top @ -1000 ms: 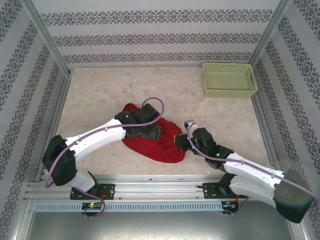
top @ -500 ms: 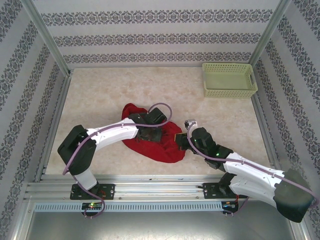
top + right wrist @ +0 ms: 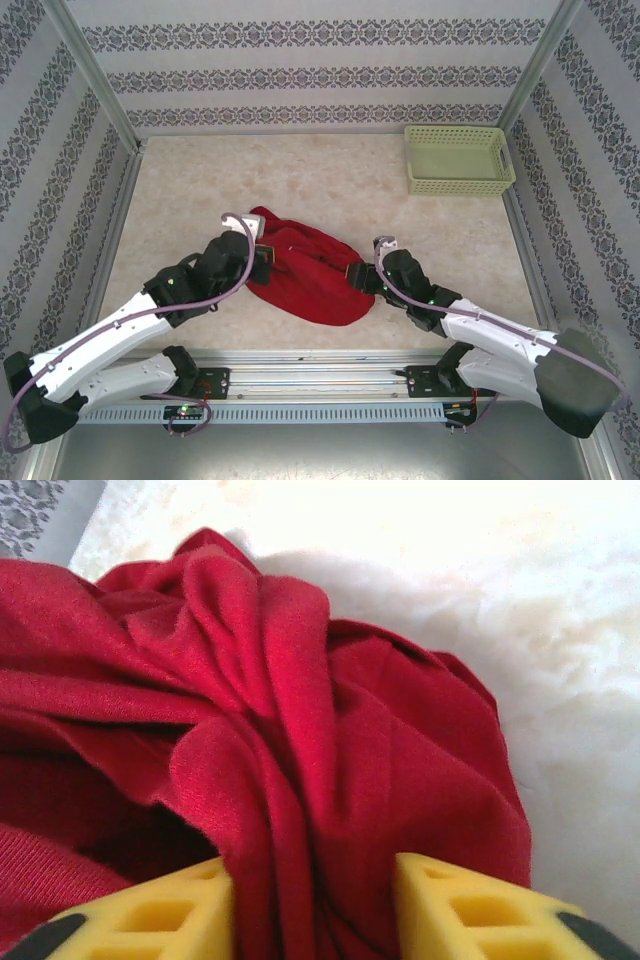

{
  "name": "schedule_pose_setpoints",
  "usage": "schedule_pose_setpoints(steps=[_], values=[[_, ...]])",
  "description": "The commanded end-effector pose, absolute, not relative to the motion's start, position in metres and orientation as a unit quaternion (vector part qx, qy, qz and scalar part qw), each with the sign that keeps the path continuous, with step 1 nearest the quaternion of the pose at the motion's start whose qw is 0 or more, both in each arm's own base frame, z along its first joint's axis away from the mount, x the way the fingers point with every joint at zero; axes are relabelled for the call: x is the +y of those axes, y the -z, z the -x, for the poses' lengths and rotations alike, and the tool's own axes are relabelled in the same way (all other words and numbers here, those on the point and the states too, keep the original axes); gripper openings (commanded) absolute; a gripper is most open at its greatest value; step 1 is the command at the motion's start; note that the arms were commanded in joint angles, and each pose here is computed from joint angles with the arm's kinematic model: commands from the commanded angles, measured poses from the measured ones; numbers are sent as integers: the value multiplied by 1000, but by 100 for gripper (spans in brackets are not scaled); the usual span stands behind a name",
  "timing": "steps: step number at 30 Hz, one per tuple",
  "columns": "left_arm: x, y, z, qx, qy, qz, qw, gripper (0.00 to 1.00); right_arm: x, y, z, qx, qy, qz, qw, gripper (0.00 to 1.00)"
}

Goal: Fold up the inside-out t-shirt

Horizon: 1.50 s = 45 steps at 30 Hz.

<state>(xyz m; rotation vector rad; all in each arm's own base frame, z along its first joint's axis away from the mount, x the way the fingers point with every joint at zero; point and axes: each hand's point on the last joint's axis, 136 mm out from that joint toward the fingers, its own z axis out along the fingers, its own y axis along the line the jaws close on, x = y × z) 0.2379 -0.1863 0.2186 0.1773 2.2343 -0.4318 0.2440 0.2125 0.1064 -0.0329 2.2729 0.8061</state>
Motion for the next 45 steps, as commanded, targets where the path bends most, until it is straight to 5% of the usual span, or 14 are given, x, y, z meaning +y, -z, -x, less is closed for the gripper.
schedule_pose_setpoints(steps=[1, 11, 26, 30, 37, 45], values=[[-179, -179, -225, 903, 168, -79, 388, 0, 214, -119, -248, 888, -288, 36, 356, 58], [-171, -122, -193, 915, 219, -43, 336, 0, 214, -144, -263, 928, -117, 112, 336, 76], [-168, -116, -195, 910, 223, -31, 347, 0, 271, -98, -240, 950, -76, 191, 235, 66], [-168, -116, -196, 910, 219, -31, 350, 0, 256, -79, -244, 961, -18, 172, 215, 56], [-159, -138, -213, 903, 179, -30, 390, 0, 265, -117, -252, 950, -59, 166, 257, 3], [-153, -299, -278, 838, 142, -36, 526, 0, 244, -297, -268, 845, -276, 104, 446, 0]])
